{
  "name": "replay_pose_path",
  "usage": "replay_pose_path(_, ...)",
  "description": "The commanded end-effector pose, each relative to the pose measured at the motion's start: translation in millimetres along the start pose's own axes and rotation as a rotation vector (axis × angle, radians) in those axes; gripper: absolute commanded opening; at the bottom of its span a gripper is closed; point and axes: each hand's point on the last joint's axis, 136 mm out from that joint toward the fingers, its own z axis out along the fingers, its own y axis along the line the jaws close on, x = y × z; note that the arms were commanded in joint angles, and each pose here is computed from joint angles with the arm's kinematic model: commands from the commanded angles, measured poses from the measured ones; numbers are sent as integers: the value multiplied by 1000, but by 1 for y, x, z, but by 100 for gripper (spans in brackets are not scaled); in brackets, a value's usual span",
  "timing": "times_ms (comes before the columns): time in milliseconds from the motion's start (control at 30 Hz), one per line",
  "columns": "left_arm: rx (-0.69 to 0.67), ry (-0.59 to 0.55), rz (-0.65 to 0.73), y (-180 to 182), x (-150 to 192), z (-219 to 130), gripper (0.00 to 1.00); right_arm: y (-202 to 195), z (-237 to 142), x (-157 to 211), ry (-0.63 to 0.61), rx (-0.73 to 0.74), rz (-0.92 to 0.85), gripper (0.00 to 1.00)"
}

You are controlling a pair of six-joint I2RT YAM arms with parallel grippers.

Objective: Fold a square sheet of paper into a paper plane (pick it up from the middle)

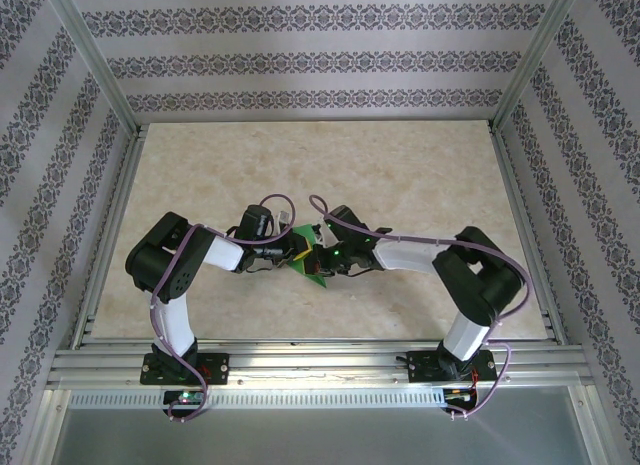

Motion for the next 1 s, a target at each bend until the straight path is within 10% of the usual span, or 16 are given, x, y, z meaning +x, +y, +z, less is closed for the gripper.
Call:
replay_pose_path(0,-165,16,-78,51,19,1,8,-12,7,-6,-24,54,32,0)
replay_pose_path(967,-199,26,-74,56,20,1,8,-61,2,45,24,65,151,2)
